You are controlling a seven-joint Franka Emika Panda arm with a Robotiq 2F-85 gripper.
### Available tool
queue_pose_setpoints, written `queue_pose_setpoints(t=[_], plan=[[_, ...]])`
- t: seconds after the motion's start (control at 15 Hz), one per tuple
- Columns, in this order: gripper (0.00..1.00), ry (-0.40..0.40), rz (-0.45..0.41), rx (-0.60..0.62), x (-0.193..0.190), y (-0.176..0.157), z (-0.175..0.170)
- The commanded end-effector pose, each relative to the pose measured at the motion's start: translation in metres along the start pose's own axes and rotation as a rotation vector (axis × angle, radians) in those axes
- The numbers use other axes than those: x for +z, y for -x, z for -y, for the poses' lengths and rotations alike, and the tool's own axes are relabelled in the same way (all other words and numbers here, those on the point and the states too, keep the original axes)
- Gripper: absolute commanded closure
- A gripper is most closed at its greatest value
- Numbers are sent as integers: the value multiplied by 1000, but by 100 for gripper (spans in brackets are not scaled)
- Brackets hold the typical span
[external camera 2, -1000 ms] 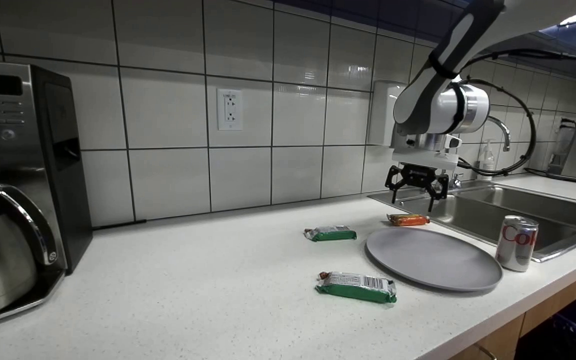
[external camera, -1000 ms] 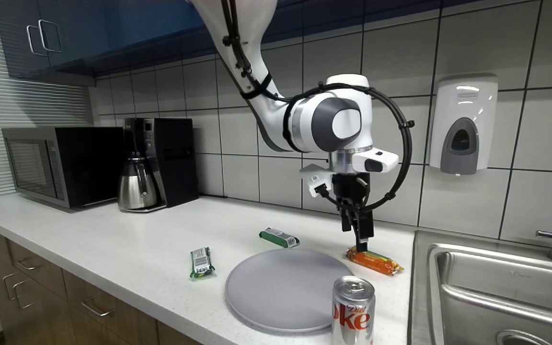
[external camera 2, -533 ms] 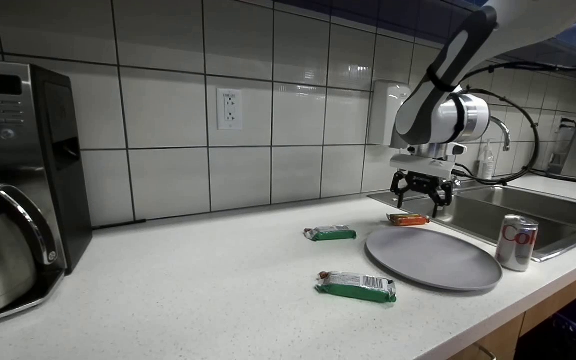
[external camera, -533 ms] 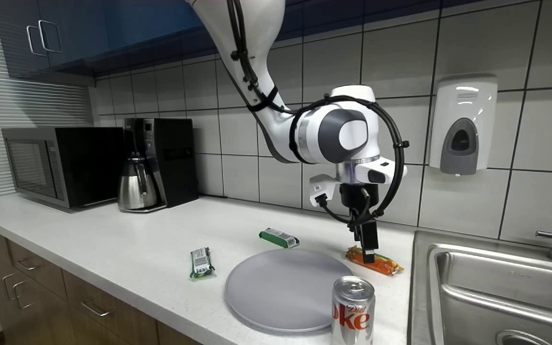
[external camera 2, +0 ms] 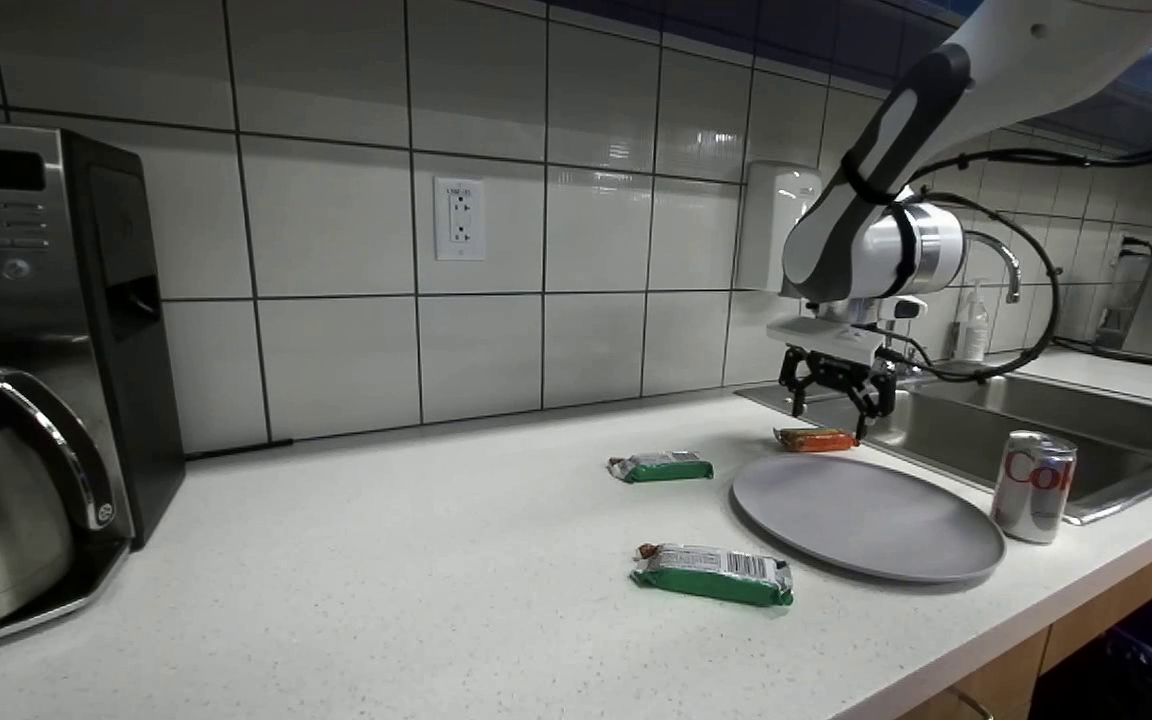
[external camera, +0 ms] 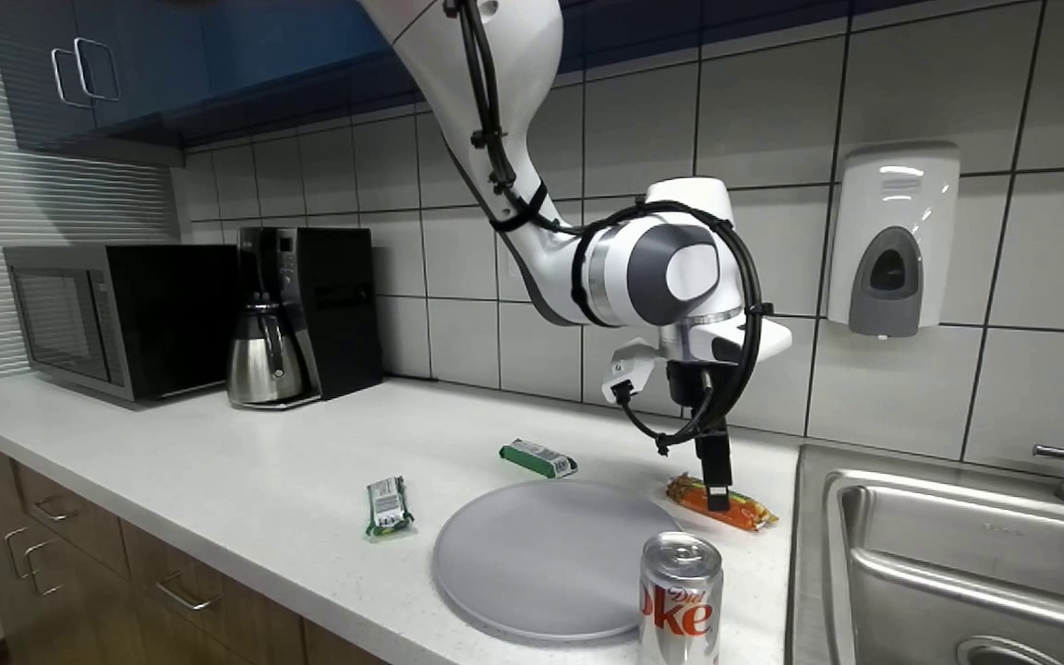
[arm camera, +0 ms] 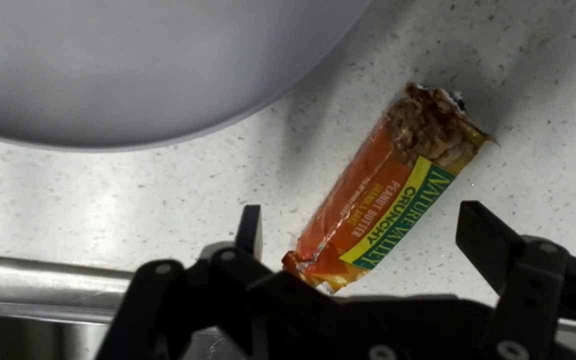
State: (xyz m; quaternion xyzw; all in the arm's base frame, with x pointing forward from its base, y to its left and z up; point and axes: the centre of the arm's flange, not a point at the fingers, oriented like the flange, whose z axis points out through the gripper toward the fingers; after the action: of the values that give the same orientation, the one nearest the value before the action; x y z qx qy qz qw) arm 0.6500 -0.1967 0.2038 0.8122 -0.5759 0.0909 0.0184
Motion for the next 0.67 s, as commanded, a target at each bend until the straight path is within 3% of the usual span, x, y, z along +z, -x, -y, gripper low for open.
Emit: queue_pose_setpoints(t=[0.0,0.6], plan=[[0,-2,-9,82,6,-11,18],[0,-28,30,154,19,-13,35]])
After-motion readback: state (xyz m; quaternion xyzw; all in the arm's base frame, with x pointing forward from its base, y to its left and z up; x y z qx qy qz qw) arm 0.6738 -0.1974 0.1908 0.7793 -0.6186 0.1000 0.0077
